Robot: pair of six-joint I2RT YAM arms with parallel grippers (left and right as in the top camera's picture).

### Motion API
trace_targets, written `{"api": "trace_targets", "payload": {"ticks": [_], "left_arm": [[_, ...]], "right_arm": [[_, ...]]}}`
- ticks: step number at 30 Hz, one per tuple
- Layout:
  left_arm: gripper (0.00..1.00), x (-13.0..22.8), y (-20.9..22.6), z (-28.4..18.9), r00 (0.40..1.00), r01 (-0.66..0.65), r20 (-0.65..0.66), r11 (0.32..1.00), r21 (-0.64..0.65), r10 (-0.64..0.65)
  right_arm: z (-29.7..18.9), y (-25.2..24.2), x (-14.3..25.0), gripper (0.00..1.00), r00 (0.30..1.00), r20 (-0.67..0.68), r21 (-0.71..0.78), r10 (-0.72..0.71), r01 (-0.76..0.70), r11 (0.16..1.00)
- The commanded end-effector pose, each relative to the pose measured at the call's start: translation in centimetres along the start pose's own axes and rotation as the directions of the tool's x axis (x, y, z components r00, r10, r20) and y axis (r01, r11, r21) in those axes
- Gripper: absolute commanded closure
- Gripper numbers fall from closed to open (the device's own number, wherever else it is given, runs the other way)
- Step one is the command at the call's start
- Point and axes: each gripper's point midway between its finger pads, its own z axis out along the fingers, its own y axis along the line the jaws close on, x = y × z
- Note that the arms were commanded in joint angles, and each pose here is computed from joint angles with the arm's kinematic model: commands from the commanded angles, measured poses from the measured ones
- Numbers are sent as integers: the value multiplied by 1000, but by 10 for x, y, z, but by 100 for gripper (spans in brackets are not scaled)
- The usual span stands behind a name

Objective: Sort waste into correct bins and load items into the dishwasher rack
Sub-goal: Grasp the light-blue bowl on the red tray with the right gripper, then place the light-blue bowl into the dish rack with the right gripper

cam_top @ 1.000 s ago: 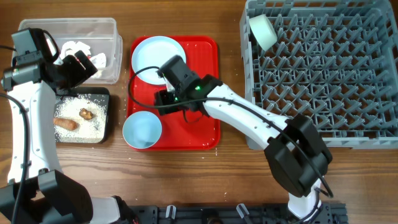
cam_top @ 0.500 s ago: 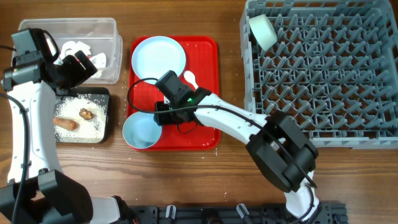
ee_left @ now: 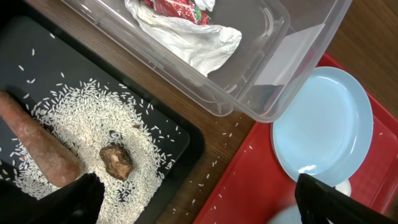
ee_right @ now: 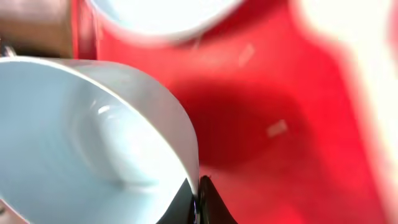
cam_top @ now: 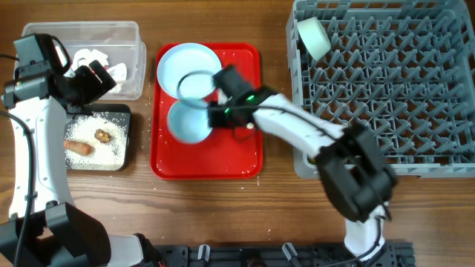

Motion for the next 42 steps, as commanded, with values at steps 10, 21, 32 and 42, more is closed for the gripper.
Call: {"api": "trace_targets", "payload": {"ticks": [10, 21, 32, 42], "left_arm": [[0, -5, 1, -4, 1000, -5, 17, 1000, 0, 5], [0, -5, 1, -4, 1000, -5, 17, 1000, 0, 5], [0, -5, 1, -4, 1000, -5, 17, 1000, 0, 5], [0, -5, 1, -4, 1000, -5, 17, 1000, 0, 5]], "right_arm": [[-362, -154, -64, 96, 700, 563, 824, -439, -515, 235], [-301, -180, -77, 96, 888, -196, 971, -417, 117, -209], [-245, -197, -80, 96, 861, -329, 944, -387, 284, -170], [-249, -200, -93, 96, 850, -349, 936, -395, 296, -189]]}}
